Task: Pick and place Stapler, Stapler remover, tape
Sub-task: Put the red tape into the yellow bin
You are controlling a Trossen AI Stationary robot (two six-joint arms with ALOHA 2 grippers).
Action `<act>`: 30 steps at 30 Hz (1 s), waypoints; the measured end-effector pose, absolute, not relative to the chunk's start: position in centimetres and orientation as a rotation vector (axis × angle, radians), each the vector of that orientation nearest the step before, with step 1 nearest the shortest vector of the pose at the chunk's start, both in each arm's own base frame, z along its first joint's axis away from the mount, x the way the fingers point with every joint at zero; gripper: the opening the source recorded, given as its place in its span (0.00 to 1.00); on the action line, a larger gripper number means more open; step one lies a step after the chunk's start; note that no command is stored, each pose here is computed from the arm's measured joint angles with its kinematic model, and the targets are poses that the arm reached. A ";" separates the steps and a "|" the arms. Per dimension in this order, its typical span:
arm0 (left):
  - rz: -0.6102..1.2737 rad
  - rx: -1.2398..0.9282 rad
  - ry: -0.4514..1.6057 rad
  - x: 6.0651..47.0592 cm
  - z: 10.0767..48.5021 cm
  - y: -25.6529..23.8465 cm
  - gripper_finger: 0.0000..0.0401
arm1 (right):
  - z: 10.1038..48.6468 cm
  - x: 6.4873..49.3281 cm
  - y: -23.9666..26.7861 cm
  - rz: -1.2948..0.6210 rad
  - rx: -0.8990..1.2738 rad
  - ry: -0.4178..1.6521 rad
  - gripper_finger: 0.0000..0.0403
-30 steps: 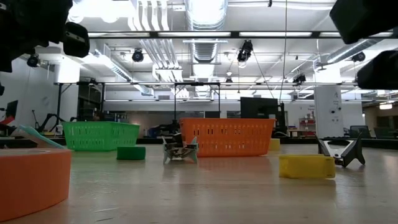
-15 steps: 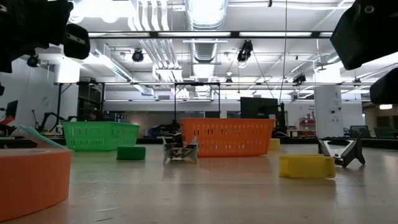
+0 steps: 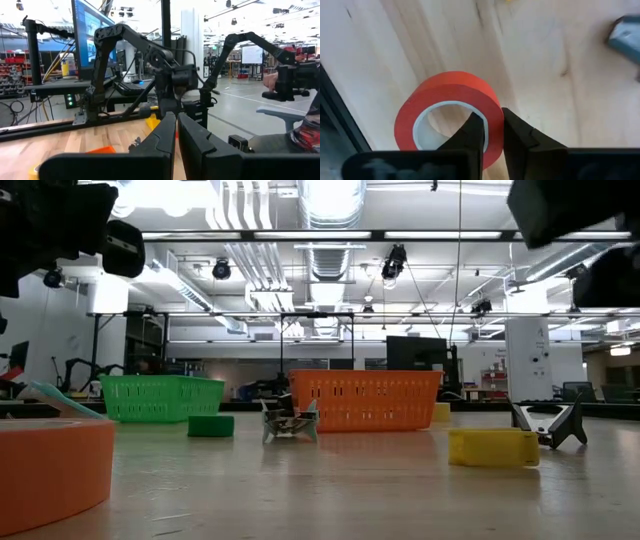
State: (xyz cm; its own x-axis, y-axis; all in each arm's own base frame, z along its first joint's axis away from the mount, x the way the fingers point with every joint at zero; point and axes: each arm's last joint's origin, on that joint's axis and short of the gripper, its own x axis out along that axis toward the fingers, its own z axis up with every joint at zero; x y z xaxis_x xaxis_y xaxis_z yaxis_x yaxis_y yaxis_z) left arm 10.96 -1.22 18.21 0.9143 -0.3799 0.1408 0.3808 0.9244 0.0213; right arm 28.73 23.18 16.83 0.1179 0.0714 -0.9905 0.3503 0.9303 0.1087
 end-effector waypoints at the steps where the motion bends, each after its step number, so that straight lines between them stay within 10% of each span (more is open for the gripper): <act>1: -0.392 -0.007 -0.144 11.0 18.2 -1.2 0.06 | 17.1 28.7 23.1 -0.214 0.349 1.435 0.09; 30: -0.392 -0.010 -0.123 11.0 18.0 -1.2 0.06 | 24.7 20.8 24.4 -0.417 0.622 1.396 0.12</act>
State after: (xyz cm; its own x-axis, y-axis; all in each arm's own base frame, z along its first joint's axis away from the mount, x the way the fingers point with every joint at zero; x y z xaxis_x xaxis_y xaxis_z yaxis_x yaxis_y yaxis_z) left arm 10.99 -1.22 18.01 0.9170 -0.3801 0.1211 0.3814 0.9243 0.0135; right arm 20.77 24.42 24.70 0.1429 0.0871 -0.9859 0.6139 0.7736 0.1573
